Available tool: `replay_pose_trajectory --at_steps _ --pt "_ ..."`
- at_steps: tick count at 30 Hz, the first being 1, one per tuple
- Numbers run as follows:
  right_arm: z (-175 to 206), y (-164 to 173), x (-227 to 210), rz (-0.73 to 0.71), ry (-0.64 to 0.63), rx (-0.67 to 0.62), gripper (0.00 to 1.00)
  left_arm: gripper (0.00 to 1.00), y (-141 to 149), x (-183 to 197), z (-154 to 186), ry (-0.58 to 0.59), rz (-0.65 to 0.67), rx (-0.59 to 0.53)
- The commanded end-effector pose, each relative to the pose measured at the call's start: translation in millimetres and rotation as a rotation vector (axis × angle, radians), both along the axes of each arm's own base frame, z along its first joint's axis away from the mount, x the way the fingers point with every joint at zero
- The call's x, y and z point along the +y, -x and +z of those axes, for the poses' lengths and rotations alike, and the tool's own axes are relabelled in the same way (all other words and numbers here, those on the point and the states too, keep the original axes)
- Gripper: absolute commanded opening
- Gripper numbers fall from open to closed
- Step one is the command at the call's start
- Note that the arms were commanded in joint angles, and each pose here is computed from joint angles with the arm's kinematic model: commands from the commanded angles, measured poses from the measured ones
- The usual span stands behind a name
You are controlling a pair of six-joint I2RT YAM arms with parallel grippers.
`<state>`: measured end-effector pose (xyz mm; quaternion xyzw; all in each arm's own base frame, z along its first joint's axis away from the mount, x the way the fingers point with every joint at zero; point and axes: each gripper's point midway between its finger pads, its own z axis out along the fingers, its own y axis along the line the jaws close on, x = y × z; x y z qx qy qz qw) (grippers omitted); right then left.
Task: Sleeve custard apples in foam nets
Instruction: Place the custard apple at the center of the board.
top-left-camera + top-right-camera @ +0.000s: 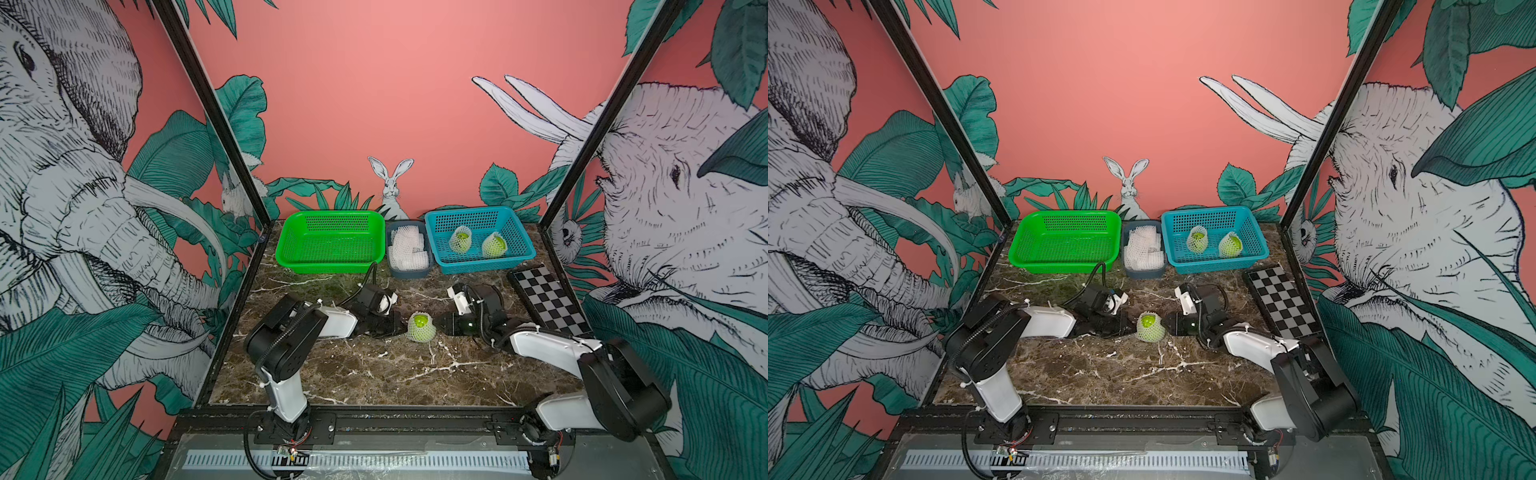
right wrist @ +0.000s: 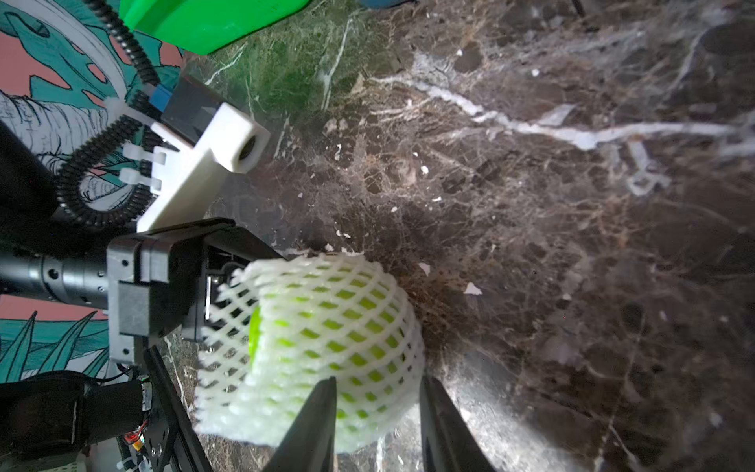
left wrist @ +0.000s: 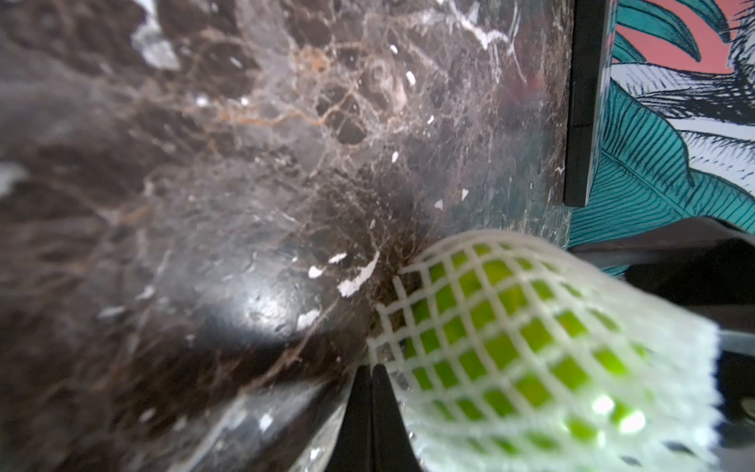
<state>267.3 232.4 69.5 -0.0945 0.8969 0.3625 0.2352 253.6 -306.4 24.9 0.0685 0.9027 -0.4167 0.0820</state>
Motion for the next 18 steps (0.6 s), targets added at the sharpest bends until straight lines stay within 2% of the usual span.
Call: replay_pose_trajectory --at_steps 1,3,8,18 --pt "2.0 -4.0 4.2 -0.001 -0.034 -0.016 0.3 0.0 -5.6 -5.1 15.4 0.013 -0.006 -0.053" --pt "0.4 -3.5 4.6 0.0 -0.033 -0.013 0.22 0.0 -5.1 -5.4 14.8 0.012 -0.007 -0.05" --pt "-5.9 -1.2 2.8 -0.001 -0.023 -0.003 0.13 0.0 -2.1 -5.8 13.5 0.003 -0.015 -0.05" --pt "-20.1 2.8 4.3 0.004 -0.001 0.016 0.12 0.0 3.2 -5.0 5.7 -0.06 -0.035 -0.054"
